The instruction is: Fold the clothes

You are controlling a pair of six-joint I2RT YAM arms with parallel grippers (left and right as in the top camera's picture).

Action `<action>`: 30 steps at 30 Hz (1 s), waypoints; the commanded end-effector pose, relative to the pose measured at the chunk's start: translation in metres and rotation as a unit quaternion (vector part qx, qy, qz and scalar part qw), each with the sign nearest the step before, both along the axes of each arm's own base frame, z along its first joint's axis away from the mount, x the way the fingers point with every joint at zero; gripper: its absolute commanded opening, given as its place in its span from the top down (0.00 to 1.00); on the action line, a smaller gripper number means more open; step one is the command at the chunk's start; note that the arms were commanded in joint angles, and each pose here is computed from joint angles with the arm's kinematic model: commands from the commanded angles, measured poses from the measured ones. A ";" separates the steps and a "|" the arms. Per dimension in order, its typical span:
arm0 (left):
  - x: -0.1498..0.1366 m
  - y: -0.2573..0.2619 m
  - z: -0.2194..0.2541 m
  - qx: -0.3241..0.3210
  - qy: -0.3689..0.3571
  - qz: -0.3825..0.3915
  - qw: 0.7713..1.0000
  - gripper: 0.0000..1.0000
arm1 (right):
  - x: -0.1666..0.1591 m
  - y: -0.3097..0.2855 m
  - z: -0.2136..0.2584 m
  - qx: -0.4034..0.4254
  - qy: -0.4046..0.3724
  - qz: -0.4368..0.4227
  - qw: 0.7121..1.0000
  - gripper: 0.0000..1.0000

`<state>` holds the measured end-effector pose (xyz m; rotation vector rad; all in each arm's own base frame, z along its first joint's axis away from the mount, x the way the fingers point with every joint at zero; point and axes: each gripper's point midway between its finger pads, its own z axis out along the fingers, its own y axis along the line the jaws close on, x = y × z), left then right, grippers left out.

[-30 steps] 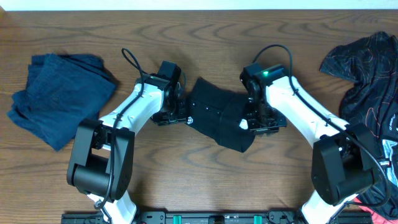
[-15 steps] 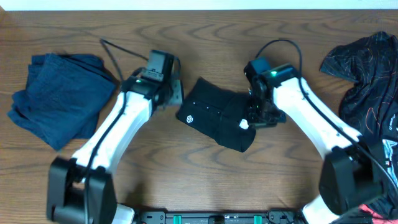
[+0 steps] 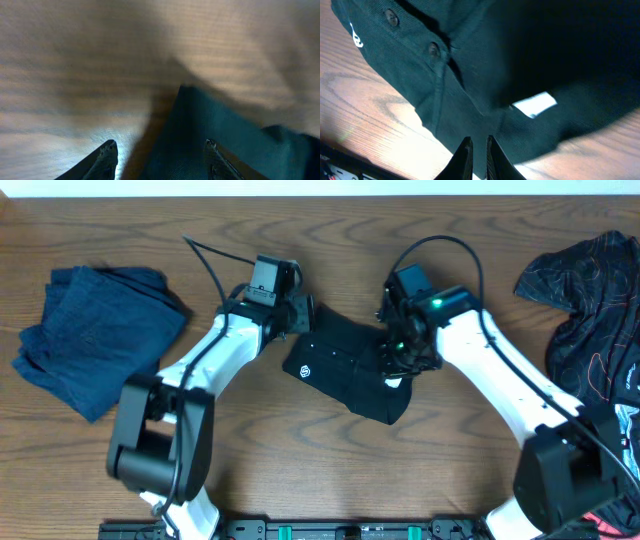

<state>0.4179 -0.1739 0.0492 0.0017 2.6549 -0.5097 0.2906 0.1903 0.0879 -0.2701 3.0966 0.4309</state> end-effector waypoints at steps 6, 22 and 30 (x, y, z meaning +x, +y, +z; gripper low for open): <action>-0.037 0.004 -0.036 0.019 0.089 -0.037 0.995 0.44 | -0.011 0.014 -0.047 -0.007 0.058 0.026 0.998 0.92; -0.184 0.073 -0.040 0.167 0.407 0.138 0.888 0.76 | 0.052 -0.012 -0.090 -0.119 -0.065 0.050 0.990 0.91; -0.171 0.072 0.011 0.136 0.323 0.164 0.922 0.74 | 0.088 0.007 -0.059 -0.090 -0.136 0.065 0.984 0.91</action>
